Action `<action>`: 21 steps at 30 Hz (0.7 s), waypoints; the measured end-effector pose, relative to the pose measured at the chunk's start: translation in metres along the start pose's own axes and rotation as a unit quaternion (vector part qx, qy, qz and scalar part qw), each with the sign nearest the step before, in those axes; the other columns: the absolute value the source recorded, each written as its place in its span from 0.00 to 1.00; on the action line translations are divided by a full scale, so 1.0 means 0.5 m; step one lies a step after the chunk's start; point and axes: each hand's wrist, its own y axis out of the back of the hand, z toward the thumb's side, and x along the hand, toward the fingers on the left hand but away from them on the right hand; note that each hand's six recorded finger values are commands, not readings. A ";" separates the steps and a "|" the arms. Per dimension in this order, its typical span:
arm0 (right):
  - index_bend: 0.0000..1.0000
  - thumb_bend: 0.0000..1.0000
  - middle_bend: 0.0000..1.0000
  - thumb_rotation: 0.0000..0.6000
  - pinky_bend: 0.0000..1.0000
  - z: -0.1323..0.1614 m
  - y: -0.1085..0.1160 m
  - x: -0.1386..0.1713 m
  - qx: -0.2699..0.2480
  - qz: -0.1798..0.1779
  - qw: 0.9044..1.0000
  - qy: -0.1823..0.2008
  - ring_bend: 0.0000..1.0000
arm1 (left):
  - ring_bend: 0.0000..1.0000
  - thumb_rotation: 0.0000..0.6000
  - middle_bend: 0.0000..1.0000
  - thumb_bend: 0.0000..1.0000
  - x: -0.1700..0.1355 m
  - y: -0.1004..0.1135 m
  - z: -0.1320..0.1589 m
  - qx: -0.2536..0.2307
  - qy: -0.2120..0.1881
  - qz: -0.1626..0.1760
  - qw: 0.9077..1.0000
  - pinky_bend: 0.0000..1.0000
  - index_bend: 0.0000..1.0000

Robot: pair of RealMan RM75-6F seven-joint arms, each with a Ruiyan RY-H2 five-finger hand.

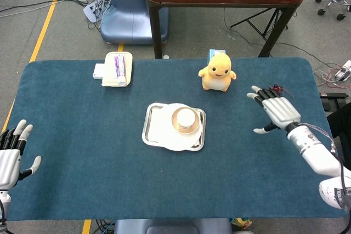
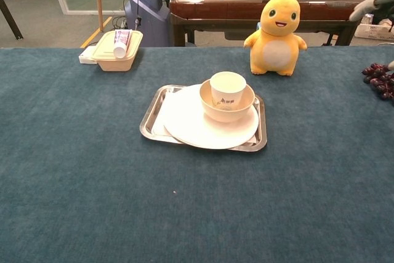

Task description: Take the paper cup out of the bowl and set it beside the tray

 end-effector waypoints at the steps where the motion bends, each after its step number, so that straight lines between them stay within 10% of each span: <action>1: 0.02 0.10 0.00 1.00 0.00 0.011 0.004 -0.008 0.004 0.002 1.000 0.005 0.00 | 0.00 1.00 0.00 0.32 0.000 0.001 -0.001 0.000 0.000 0.000 1.000 0.00 0.00; 21: 0.02 0.10 0.00 1.00 0.00 0.181 0.005 -0.131 0.035 0.044 0.997 0.059 0.00 | 0.00 1.00 0.00 0.32 0.002 0.009 -0.017 -0.010 0.008 0.002 1.000 0.00 0.00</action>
